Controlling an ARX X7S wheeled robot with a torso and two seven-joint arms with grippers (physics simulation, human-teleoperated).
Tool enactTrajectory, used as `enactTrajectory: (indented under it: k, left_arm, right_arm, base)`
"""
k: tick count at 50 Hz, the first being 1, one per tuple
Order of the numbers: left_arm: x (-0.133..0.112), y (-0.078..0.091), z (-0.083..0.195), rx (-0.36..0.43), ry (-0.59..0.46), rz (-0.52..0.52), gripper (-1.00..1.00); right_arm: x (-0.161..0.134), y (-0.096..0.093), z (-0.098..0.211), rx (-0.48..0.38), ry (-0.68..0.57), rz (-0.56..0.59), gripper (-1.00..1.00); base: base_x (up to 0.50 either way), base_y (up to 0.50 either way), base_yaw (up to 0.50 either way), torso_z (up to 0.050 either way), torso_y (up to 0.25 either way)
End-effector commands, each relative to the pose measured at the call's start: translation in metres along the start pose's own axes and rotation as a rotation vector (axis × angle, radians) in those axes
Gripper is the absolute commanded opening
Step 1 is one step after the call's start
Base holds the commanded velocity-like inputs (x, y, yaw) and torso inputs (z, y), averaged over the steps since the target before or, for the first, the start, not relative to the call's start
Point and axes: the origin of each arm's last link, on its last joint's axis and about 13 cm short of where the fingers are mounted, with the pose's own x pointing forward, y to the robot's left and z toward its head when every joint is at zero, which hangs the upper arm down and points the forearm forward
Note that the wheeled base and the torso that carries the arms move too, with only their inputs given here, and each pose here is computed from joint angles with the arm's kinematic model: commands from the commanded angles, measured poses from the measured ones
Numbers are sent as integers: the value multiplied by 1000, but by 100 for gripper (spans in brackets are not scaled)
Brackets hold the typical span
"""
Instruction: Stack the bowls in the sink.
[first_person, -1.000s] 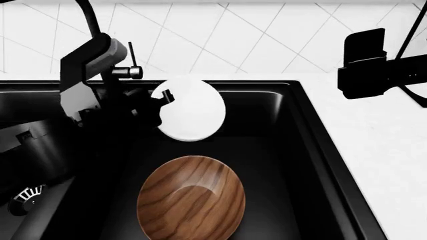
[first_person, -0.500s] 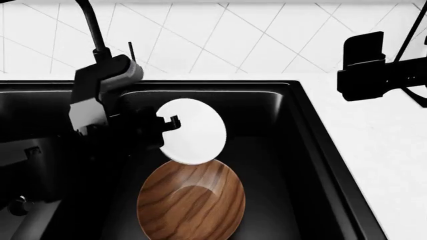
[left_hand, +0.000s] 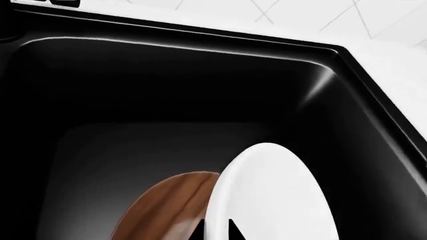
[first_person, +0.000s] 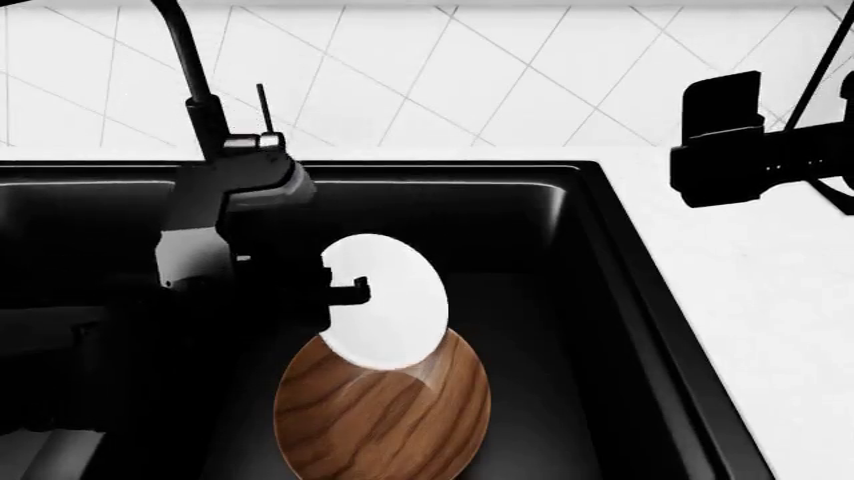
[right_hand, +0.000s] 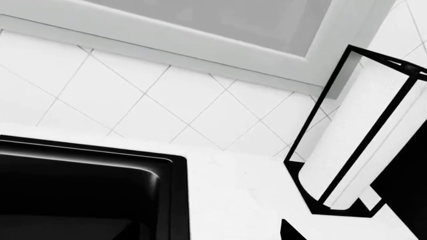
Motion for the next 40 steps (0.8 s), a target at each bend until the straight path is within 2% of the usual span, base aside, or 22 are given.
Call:
enactTrajectory:
  k: [1, 16, 40]
  left_arm:
    - [5, 3, -7, 53, 32, 23, -100]
    - [14, 8, -19, 57, 61, 18, -100]
    - [29, 2, -26, 82, 101, -30, -100]
  right_arm:
    - [2, 1, -2, -1, 5, 1, 100]
    - [6, 3, -5, -6, 15, 6, 100]
    - [9, 3, -9, 4, 23, 5, 100]
  base:
    - [0, 0, 0, 0, 0]
    - [0, 0, 0, 0, 0]
    - [0, 0, 0, 0, 0]
